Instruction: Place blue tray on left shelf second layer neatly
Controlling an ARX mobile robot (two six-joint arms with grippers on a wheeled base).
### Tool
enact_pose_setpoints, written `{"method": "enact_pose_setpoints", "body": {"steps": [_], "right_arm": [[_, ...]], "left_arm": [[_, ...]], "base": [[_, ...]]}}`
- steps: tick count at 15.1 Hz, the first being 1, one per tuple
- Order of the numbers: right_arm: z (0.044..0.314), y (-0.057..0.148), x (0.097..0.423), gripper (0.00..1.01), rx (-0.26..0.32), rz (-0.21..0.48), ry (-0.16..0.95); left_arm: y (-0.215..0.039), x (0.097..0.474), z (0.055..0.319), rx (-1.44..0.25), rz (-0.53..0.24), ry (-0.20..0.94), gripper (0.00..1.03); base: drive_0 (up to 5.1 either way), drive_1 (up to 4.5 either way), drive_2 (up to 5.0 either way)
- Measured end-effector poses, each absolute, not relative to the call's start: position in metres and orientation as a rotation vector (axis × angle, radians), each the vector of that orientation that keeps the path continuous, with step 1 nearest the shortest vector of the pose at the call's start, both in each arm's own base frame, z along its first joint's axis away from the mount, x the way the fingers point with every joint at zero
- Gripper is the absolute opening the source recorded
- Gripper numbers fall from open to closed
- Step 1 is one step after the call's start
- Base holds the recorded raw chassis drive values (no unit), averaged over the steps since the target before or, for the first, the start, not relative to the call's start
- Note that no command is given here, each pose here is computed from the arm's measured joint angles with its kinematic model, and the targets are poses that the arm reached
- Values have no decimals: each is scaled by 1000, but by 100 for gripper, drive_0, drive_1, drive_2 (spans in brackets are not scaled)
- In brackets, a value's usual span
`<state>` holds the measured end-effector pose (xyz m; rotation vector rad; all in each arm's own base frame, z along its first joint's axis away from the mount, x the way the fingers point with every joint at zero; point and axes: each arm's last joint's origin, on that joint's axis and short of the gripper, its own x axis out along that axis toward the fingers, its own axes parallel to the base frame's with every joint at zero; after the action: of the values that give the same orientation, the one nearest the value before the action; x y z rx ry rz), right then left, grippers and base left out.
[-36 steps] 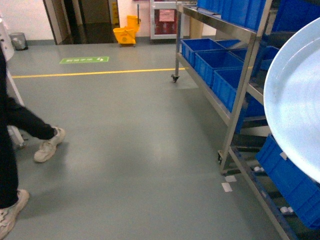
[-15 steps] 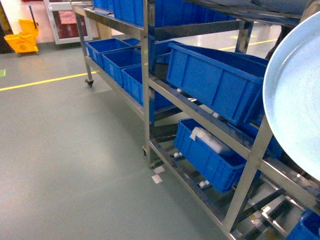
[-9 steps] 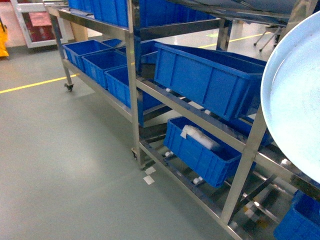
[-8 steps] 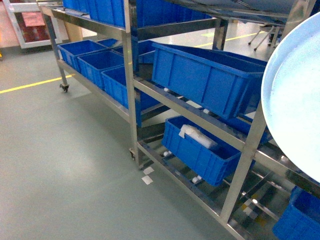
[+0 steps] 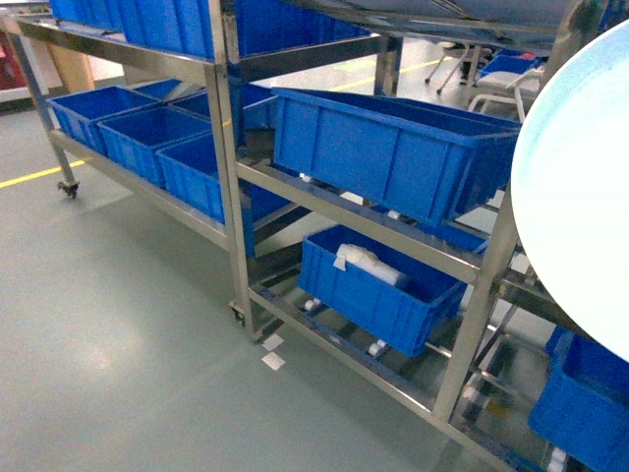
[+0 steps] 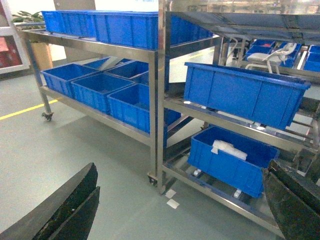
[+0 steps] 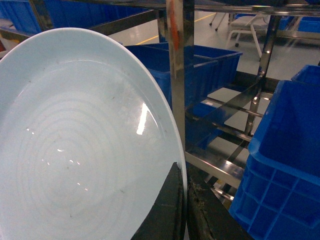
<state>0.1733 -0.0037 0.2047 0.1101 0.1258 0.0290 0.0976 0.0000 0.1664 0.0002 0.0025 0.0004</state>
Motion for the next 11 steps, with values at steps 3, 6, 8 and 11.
{"method": "enact_pose_setpoints", "body": {"steps": [3,6,8,11], "right_arm": [[205,-4,173,2,110,33,124],[205,-4,173,2,110,29,122],[205,-4,173,2,110,29,123],[205,-4,173,2,110,29,124]], "left_arm": [[0,98,166,0,2,2,98],[0,98,167,1,2,0,98],[0,98,166,0,0,3,98],[0,98,166,0,0,4,98]], "base": [[-169,-169,-169],[-188,31,-407],[-173,205,-552],[-168,211,-547]]}}
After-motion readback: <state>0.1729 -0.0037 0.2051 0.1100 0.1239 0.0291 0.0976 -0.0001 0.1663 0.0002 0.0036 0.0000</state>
